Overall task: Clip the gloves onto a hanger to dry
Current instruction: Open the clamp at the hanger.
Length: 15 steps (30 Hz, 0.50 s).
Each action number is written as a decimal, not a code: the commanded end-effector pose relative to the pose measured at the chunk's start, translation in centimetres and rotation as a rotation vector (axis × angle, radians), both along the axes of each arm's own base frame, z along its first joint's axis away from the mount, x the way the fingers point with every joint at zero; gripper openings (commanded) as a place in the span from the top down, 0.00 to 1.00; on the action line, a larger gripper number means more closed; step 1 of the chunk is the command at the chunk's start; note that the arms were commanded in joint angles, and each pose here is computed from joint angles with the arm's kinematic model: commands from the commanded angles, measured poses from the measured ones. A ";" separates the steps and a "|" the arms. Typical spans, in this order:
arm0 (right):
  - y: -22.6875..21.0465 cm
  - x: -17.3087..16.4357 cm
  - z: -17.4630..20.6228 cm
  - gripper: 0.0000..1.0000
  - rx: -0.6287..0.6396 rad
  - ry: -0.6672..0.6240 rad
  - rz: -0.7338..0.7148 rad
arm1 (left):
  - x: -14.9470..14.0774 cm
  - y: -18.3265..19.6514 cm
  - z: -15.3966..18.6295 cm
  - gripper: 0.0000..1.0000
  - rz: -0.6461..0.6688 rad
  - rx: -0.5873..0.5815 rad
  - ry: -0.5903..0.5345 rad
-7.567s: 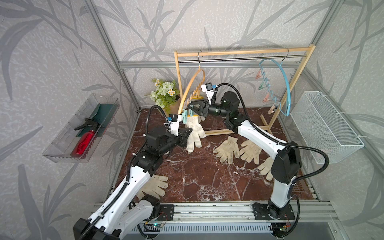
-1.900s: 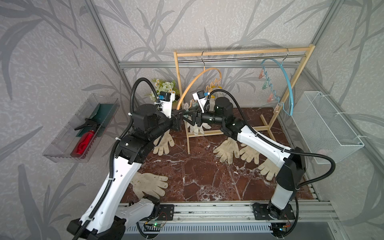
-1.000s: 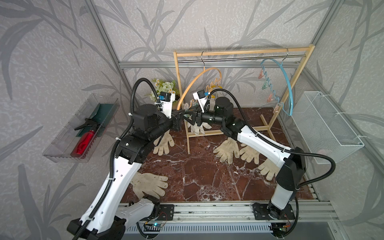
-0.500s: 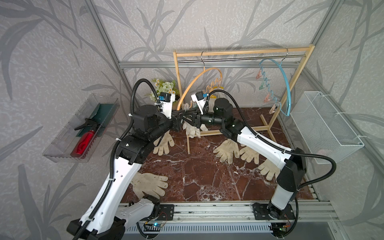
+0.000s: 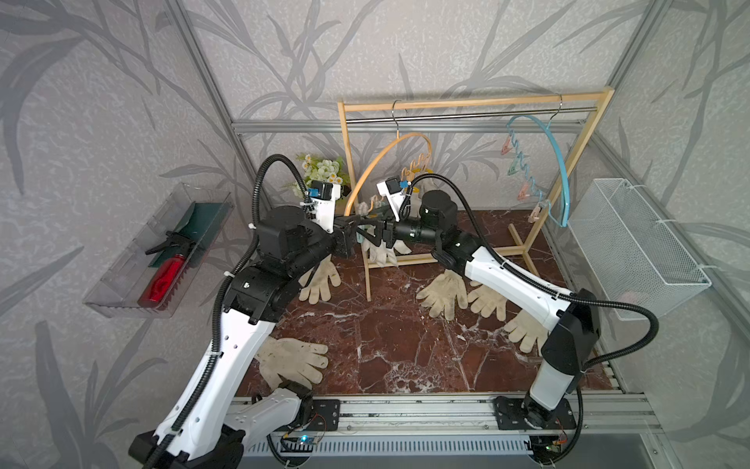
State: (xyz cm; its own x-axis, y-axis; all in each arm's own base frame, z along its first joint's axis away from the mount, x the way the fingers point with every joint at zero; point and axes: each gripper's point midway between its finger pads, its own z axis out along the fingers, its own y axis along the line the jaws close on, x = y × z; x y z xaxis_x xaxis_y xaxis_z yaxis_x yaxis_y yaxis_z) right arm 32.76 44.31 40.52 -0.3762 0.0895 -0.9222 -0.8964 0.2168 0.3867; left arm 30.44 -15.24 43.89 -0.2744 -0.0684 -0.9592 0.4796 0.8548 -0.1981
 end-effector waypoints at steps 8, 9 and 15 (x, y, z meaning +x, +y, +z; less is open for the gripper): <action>-0.6 -1.0 2.8 0.45 0.062 -0.045 0.026 | -0.3 0.4 0.0 0.88 0.013 -0.007 0.005; -0.6 -1.0 2.8 0.48 0.063 -0.042 0.028 | -0.3 0.4 0.0 0.88 0.012 -0.007 0.003; -0.7 -1.0 2.8 0.59 0.061 -0.038 0.026 | -0.4 0.5 0.0 0.88 0.017 -0.004 0.002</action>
State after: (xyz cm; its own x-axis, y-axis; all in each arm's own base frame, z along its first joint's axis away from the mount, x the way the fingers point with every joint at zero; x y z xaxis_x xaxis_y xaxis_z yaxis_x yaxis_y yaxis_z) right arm 32.48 44.37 40.89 -0.3863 0.0984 -0.9171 -0.8961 0.1955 0.3985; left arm 30.38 -15.21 43.95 -0.2728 -0.0694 -0.9596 0.4795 0.8548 -0.1982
